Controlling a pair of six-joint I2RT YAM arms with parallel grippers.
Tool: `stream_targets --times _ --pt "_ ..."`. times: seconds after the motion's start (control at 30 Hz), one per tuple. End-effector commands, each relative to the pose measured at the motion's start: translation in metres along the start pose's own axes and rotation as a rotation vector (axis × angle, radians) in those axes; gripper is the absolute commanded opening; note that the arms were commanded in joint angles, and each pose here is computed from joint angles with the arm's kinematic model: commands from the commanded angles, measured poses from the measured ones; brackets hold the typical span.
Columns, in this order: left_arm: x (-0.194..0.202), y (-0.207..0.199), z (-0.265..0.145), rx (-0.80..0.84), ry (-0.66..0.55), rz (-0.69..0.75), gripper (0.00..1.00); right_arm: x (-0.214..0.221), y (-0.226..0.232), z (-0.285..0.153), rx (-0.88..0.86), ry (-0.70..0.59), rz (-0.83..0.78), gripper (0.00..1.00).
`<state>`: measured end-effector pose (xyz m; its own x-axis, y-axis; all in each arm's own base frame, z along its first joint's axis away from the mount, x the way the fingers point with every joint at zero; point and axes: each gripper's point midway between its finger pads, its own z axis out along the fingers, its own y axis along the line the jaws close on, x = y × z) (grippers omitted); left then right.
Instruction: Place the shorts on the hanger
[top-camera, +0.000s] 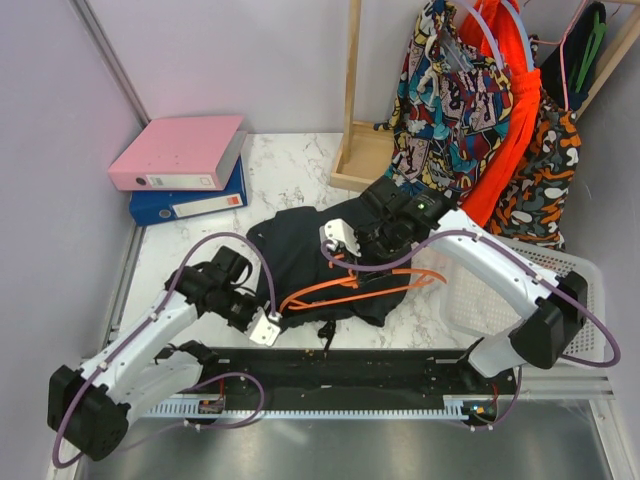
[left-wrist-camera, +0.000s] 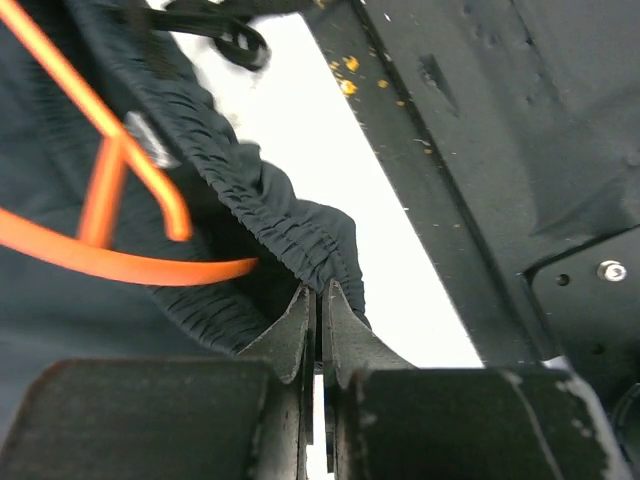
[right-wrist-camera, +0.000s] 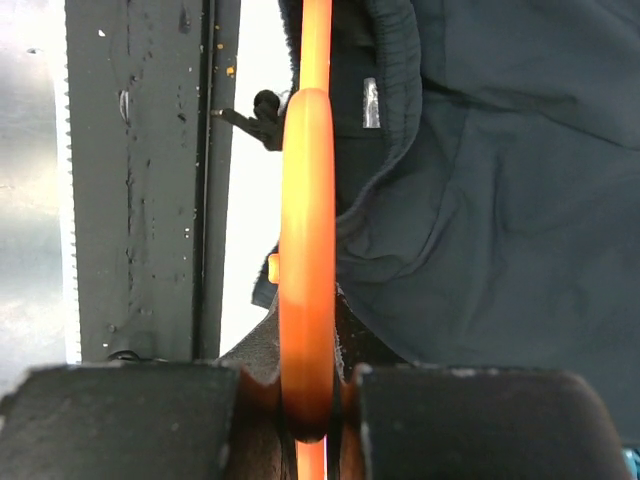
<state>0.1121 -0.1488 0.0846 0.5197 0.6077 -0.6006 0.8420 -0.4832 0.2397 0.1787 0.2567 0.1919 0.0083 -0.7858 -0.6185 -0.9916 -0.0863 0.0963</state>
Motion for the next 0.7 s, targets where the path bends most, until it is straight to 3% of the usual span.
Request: stream_targets --times 0.0,0.4,0.5,0.63,0.67 --pt "-0.016 0.019 -0.016 -0.095 0.005 0.125 0.02 -0.026 -0.002 -0.001 -0.046 -0.065 -0.062 0.00" --pt "-0.040 0.053 -0.036 -0.208 -0.021 0.167 0.02 -0.057 0.003 0.025 -0.091 -0.109 -0.121 0.00" --pt "-0.041 0.056 -0.035 -0.217 -0.037 0.112 0.04 -0.063 0.004 0.029 -0.098 -0.149 -0.095 0.00" --pt "-0.033 0.063 -0.041 -0.299 -0.020 -0.113 0.53 -0.063 0.006 0.036 -0.092 -0.194 -0.065 0.00" --pt "-0.031 0.059 -0.044 -0.305 -0.034 -0.175 0.57 -0.057 0.010 0.039 -0.099 -0.193 -0.058 0.00"
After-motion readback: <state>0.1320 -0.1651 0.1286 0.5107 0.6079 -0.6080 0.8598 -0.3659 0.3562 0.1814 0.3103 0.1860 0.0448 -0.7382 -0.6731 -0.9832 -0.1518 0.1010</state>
